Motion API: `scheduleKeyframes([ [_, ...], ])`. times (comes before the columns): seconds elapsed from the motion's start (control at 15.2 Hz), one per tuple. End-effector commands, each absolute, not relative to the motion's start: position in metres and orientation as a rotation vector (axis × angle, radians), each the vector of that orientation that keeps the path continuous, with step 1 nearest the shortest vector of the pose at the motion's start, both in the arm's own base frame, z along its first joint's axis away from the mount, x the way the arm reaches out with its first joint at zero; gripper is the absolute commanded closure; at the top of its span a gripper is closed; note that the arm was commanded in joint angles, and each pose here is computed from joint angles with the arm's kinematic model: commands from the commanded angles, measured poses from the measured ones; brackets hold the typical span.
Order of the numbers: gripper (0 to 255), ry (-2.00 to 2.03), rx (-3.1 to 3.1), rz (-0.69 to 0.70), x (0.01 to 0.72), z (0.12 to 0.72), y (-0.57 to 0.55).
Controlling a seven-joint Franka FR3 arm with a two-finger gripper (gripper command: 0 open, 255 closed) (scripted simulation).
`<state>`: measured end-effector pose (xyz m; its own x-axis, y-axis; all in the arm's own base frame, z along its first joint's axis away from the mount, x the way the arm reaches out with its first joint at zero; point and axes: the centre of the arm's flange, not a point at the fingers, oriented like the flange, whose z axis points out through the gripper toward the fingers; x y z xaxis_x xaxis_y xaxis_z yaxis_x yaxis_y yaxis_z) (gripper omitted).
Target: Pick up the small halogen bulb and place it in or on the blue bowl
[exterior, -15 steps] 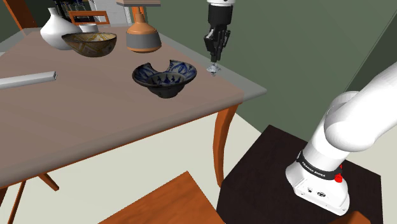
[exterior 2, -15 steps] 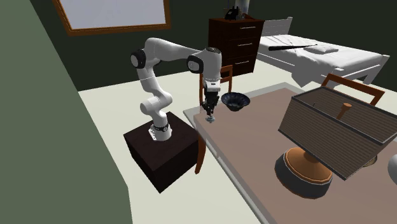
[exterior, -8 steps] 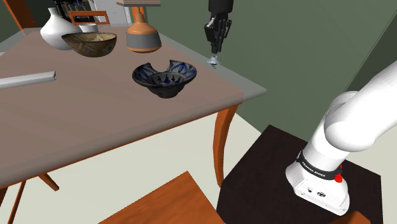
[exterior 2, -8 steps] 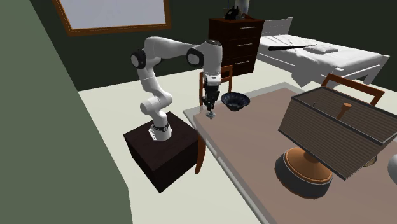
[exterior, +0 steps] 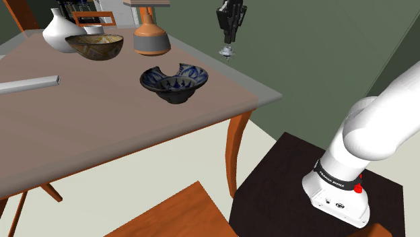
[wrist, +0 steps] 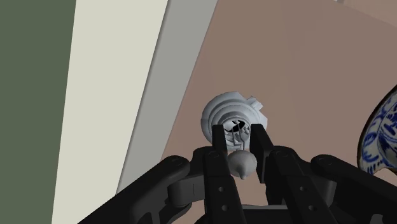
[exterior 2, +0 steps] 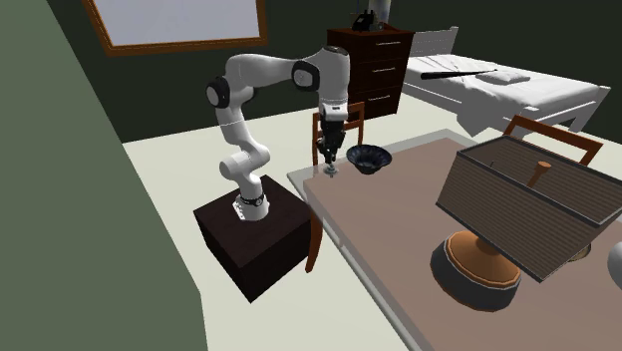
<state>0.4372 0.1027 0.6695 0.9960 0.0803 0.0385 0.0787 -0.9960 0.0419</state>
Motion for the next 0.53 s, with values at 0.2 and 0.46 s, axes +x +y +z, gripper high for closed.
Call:
scheduleKeyframes([
  [0.2,255,0.123,3.098,0.062,0.437,0.696,0.102],
  [0.46,255,0.123,3.098,0.062,0.437,0.717,0.102],
])
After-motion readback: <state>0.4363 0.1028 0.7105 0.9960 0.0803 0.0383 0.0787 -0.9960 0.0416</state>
